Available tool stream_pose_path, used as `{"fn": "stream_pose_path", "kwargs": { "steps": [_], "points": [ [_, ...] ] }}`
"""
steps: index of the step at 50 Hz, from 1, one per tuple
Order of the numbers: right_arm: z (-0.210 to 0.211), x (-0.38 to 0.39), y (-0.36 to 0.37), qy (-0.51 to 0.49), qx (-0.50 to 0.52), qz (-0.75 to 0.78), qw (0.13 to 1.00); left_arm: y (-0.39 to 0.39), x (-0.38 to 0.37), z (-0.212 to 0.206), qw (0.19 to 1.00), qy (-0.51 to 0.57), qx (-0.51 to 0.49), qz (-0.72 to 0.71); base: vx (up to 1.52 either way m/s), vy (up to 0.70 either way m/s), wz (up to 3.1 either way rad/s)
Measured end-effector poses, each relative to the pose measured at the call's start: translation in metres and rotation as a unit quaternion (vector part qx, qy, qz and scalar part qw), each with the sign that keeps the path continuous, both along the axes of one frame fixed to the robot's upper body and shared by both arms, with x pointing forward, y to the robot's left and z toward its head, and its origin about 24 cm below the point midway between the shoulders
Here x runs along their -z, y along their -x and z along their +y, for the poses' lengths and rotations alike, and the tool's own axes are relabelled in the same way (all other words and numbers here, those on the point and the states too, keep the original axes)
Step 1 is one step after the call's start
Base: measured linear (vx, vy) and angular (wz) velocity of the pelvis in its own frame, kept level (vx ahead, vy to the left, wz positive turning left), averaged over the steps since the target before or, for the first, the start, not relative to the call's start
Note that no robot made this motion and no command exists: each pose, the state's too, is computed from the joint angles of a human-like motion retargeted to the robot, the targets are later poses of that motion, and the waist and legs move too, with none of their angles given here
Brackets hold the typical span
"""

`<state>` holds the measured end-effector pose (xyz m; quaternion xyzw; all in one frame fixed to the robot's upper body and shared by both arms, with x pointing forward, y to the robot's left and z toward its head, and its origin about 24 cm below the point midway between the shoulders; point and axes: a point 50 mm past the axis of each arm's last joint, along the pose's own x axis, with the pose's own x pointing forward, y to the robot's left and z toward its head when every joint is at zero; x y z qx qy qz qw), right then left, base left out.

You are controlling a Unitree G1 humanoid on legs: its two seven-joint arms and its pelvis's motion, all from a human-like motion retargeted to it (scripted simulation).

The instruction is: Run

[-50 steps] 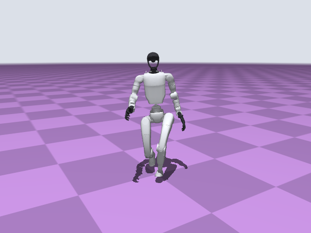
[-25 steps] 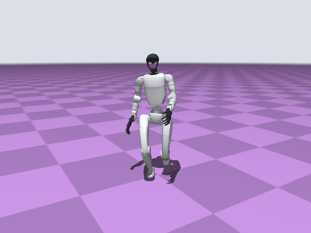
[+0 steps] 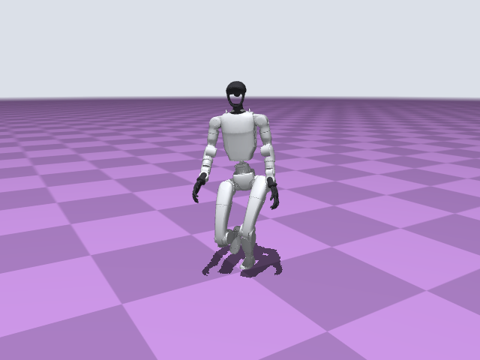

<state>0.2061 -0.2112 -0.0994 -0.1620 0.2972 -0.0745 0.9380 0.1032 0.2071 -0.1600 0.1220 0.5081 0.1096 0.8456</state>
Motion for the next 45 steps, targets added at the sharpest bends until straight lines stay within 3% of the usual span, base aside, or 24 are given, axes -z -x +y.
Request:
{"fn": "stream_pose_path", "kwargs": {
  "steps": [7,12,15,19,26,32,37,45],
  "points": [
    [-0.038,0.05,0.109,0.009,0.091,0.202,0.975,-0.156,-0.086,-0.04,0.954,0.025,0.104,-0.281,0.01,-0.02,-0.05],
    [-0.054,0.057,0.167,0.023,0.154,0.274,0.949,-0.189,-0.129,-0.056,0.91,0.028,0.153,-0.383,-0.02,-0.06,-0.47],
    [-0.053,0.059,0.177,0.028,0.168,0.286,0.943,-0.176,-0.116,-0.055,0.92,0.031,0.149,-0.36,0.0,-0.05,-0.69],
    [-0.051,0.052,0.129,0.038,0.139,0.23,0.962,-0.129,-0.066,-0.05,0.96,0.042,0.14,-0.237,-0.03,-0.04,-0.39],
    [-0.036,-0.005,-0.001,0.033,0.068,0.004,0.997,0.013,0.007,-0.018,0.994,0.041,0.098,0.037,0.02,0.01,-0.38],
    [-0.018,-0.059,-0.057,0.01,0.028,-0.141,0.99,0.088,0.014,0.005,0.991,0.046,0.011,0.128,0.03,0.05,-0.22],
    [-0.009,-0.023,-0.026,-0.011,0.023,-0.055,0.998,0.055,0.011,0.005,0.996,0.031,0.01,0.085,-0.01,0.05,0.22],
    [-0.026,0.044,0.075,-0.031,0.095,0.166,0.981,-0.112,-0.049,-0.018,0.982,0.026,0.075,-0.17,0.0,0.02,-0.11]
  ]
}}
